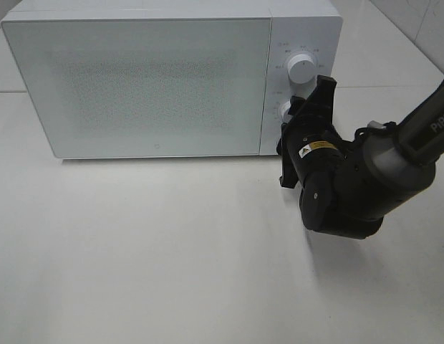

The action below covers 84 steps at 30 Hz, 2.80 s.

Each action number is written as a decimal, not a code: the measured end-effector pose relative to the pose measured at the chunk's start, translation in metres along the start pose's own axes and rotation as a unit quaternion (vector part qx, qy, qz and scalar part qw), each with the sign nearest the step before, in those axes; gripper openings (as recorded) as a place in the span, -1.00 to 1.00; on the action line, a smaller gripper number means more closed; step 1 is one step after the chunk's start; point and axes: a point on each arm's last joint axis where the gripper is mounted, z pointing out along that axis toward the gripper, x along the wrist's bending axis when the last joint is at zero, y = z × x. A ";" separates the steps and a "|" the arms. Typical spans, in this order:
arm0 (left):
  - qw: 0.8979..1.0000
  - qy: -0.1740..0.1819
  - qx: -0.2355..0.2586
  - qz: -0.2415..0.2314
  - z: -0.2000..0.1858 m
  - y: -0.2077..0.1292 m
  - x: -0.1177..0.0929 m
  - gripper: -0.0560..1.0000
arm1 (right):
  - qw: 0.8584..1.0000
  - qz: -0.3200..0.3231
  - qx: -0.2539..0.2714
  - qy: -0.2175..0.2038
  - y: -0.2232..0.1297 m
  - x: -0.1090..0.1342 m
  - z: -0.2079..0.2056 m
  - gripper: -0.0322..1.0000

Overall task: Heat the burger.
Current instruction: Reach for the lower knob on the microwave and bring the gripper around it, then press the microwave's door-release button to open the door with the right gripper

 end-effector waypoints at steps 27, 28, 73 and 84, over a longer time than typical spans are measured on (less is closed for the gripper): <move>1.000 0.000 0.000 0.000 0.000 0.000 0.000 0.97 | 0.999 -0.041 -0.029 0.000 0.001 0.001 0.000 -0.07; 1.000 0.000 0.000 0.000 0.000 0.000 0.000 0.97 | 0.999 -0.041 -0.029 0.000 0.001 0.001 0.000 -0.07; 1.000 0.000 0.000 0.000 0.000 0.000 0.000 0.97 | 0.633 -0.657 0.369 -0.174 0.007 0.046 -0.109 0.51; 1.000 0.000 0.000 0.000 0.000 0.000 0.000 0.97 | 0.545 -0.693 0.427 -0.203 0.020 0.088 -0.123 0.51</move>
